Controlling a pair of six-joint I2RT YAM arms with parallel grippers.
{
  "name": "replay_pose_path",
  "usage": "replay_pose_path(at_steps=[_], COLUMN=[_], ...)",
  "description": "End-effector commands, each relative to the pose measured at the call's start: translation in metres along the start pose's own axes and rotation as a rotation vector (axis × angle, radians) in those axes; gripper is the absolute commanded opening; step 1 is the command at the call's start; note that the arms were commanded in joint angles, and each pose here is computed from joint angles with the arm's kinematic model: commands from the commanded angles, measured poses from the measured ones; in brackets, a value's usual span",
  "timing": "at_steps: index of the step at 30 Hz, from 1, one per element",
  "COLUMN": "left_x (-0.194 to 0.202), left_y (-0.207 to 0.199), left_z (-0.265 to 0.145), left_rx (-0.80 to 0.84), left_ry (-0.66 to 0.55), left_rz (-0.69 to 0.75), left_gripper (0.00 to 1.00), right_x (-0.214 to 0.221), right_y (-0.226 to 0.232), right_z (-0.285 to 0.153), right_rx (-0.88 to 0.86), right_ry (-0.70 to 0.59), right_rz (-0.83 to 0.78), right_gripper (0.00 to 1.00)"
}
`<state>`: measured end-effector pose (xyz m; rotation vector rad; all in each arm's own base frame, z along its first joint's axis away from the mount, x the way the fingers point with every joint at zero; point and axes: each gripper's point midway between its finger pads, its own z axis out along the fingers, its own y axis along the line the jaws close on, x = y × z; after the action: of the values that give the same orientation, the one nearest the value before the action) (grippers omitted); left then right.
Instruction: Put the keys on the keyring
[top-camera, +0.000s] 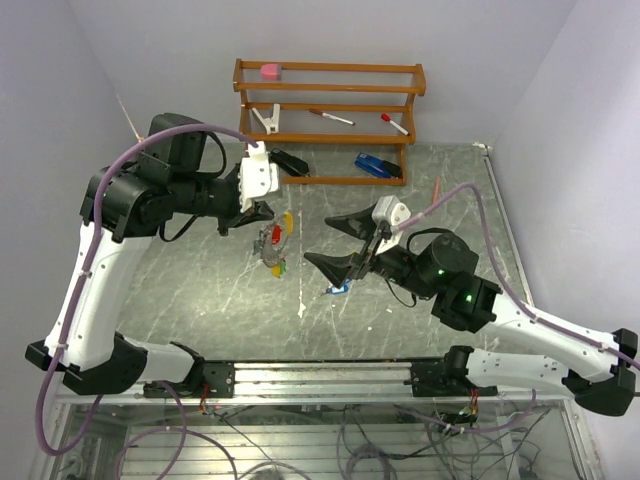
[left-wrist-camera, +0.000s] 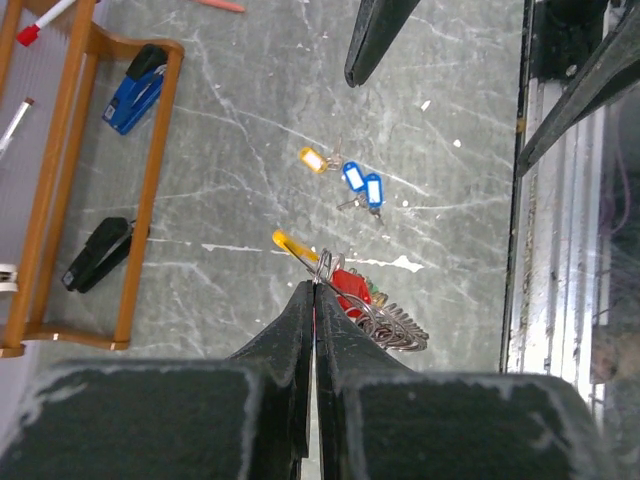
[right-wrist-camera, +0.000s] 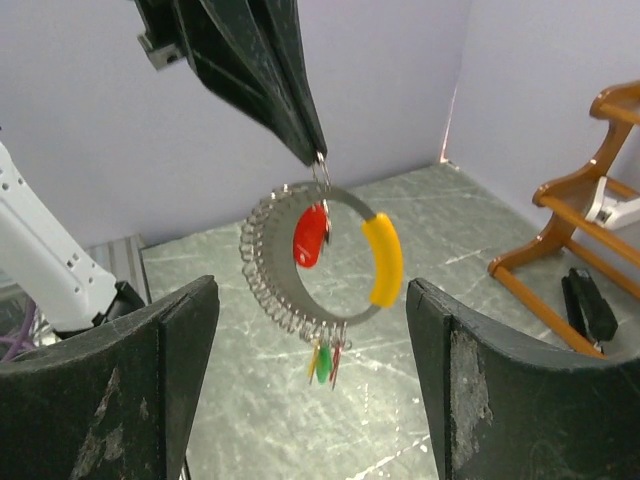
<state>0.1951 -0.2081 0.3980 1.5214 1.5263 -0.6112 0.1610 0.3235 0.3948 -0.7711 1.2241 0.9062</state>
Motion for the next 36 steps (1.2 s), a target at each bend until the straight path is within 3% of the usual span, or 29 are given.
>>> replay_pose_path(at_steps=[1,14,27,36], left_x=[-0.002,-0.010,-0.009,-0.030], left_y=[-0.001,-0.011,-0.028,-0.033], left_z=[-0.009,-0.019,0.001,-0.001], left_rx=[-0.002,0.029,0.128,0.141], left_ry=[0.016,0.058,-0.003,-0.090], left_rz=[0.111,0.400,0.365,0.354], left_gripper=[0.07,0.07,0.07,0.07], right_x=[0.013,0.046,0.054,0.062], right_y=[0.002,-0.014,-0.006,-0.006], right_z=[0.000,0.012,0.035,0.041], right_rx=[-0.009,-0.276,-0.557,-0.572], right_ry=[0.010,0.103,0.112,0.055], right_rz=[0.028,-0.007,0.060,0.072], right_gripper=[0.76,0.74,0.73,0.72])
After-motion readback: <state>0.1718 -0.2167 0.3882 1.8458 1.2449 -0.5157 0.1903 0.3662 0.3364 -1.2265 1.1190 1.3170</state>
